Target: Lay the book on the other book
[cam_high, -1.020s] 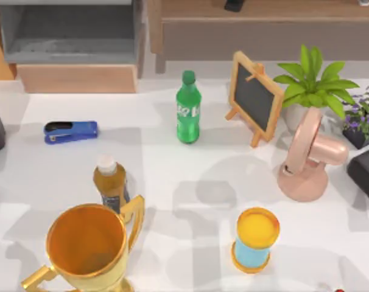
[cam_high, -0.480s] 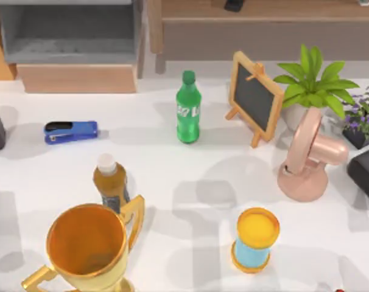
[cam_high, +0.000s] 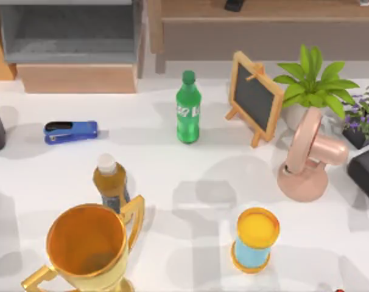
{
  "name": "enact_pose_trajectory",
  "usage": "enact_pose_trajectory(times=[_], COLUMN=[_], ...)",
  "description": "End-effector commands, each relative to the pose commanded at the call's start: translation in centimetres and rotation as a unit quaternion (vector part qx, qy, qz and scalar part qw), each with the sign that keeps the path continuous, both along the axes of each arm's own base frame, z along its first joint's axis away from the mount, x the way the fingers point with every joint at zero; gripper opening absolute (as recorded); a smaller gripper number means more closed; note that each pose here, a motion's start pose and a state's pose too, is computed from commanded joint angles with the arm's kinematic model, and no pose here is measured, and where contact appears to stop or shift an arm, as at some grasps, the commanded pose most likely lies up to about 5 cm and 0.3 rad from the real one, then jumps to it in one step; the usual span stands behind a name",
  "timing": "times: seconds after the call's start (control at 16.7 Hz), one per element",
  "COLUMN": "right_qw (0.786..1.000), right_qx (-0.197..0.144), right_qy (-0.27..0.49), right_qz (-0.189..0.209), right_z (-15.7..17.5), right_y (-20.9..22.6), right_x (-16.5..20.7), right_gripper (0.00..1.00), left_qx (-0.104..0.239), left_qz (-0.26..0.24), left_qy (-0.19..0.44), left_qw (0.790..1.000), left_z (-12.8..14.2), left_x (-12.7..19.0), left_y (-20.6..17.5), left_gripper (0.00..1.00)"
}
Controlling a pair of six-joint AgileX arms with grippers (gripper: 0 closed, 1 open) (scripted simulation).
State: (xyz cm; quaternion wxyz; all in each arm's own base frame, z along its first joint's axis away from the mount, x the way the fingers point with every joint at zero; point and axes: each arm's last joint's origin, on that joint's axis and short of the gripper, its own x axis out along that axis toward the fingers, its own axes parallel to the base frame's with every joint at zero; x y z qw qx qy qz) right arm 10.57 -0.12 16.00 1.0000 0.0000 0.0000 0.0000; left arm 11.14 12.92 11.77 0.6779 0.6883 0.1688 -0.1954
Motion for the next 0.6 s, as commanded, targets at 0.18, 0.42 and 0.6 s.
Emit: enact_pose_trajectory(times=[0.18, 0.42, 0.6], right_qw=[1.0, 1.0, 1.0], right_qx=[0.0, 0.0, 0.0], right_qy=[0.0, 0.0, 0.0], right_qz=[0.0, 0.0, 0.0], right_z=[0.0, 0.0, 0.0], right_y=[0.0, 0.0, 0.0], right_x=[0.0, 0.0, 0.0], right_gripper=[1.0, 1.0, 1.0], left_qx=[-0.003, -0.002, -0.002], left_qz=[0.001, 0.002, 0.002], left_qy=[0.001, 0.001, 0.001], left_qw=[1.0, 1.0, 1.0], left_z=[-0.23, -0.28, -0.28], left_x=[0.23, 0.35, 0.35], left_y=[-0.03, -0.02, -0.02], left_gripper=[0.0, 0.0, 0.15])
